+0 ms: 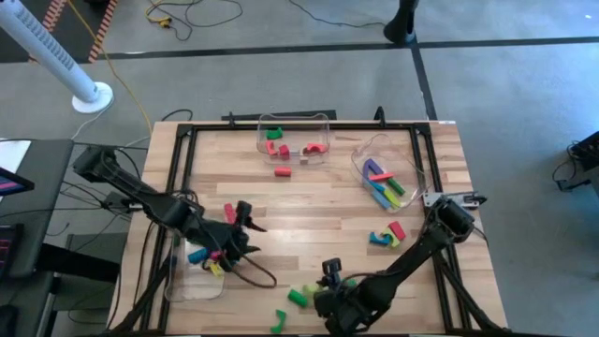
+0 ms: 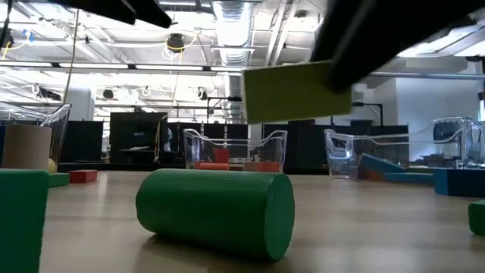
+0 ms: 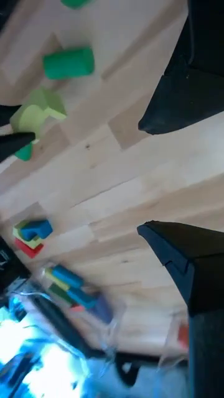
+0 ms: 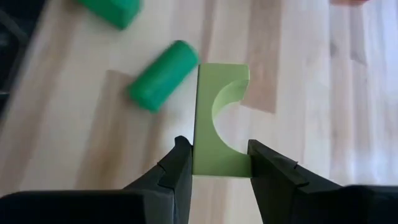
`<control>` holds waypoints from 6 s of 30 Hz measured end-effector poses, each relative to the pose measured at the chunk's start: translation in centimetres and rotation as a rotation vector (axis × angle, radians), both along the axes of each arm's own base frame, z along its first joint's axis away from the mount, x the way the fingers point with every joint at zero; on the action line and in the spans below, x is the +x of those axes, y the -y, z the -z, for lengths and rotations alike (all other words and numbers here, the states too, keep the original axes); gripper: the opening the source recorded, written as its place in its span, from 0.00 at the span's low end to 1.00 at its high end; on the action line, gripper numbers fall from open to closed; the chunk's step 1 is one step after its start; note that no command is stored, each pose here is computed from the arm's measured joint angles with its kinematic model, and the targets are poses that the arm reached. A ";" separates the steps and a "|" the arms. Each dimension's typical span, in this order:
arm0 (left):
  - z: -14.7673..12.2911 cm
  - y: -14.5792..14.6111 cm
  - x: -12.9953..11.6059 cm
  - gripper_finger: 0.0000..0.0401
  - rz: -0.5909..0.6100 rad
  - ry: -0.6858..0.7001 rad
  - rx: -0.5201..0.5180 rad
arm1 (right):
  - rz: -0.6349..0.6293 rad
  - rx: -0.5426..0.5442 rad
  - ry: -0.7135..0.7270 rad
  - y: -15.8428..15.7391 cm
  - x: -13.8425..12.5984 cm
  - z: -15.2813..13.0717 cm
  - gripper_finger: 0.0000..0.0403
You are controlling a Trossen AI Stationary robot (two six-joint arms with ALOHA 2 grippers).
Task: Sort blocks by size
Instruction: Put the light green arch block into the middle transparent bin, then put the red rectangular block into the right transparent bin
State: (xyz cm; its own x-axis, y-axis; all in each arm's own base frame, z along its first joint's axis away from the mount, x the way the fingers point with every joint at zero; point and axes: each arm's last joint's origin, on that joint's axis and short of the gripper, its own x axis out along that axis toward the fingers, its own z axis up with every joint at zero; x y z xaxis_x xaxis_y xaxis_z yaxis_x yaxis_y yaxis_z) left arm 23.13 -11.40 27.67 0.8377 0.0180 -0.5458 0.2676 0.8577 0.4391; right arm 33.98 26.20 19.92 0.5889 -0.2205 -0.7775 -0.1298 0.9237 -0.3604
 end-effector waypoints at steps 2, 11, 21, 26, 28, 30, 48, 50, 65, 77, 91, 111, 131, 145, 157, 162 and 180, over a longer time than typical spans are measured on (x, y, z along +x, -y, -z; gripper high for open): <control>0.5 0.3 0.6 0.58 0.015 0.008 0.057 | 0.011 -0.009 -0.002 0.7 0.6 -0.3 0.39; 0.6 0.5 1.6 0.58 0.025 0.067 0.253 | 0.044 -0.004 0.049 4.9 1.5 -4.7 0.39; -0.1 0.4 2.0 0.58 -0.018 0.140 0.407 | 0.041 0.104 0.142 9.5 1.8 -10.0 0.39; -0.6 0.5 2.3 0.58 -0.015 0.174 0.496 | 0.055 0.140 0.162 11.1 2.1 -11.0 0.39; -0.3 0.5 2.6 0.58 -0.028 0.168 0.550 | 0.053 0.159 0.184 11.5 2.3 -11.4 0.39; 0.1 0.8 2.9 0.58 -0.028 0.152 0.602 | 0.056 0.175 0.204 11.8 2.4 -11.7 0.39; 1.8 2.0 6.0 0.58 -0.193 0.213 0.804 | 0.183 0.290 0.234 14.7 3.2 -12.3 0.39; 1.8 2.0 6.0 0.58 -0.201 0.213 0.807 | 0.189 0.293 0.237 14.8 3.2 -12.3 0.39; 1.8 1.8 5.9 0.40 -0.262 0.189 0.831 | 0.269 0.348 0.281 16.2 3.6 -12.7 0.39; 1.8 1.7 5.9 0.37 -0.272 0.185 0.834 | 0.286 0.355 0.280 16.7 3.2 -13.3 0.42; 3.0 -1.8 6.9 0.32 -0.334 0.084 0.788 | 0.364 0.214 0.117 17.5 1.7 -12.1 0.60; 2.7 -18.5 8.0 0.32 -0.503 0.049 0.486 | 0.453 0.071 -0.029 15.4 -1.1 -6.6 0.61; 1.6 -32.2 6.2 0.32 -0.660 -0.029 -0.106 | 0.466 0.014 0.005 15.4 -2.1 -1.5 0.61; 4.5 -36.0 9.9 0.38 -0.703 -0.273 -0.235 | 0.455 -0.005 -0.006 14.9 -2.4 -1.4 0.61; 3.3 -36.1 10.0 0.60 -0.727 -0.257 -0.260 | 0.460 -0.009 0.003 14.8 -2.5 -1.5 0.61; 1.4 -35.3 10.0 0.62 -0.675 -0.258 -0.298 | 0.454 -0.008 0.004 14.5 -2.6 -1.5 0.61; -10.5 -23.3 2.6 0.62 -0.454 -0.251 -0.260 | 0.445 -0.021 -0.013 14.4 -2.8 -1.4 0.61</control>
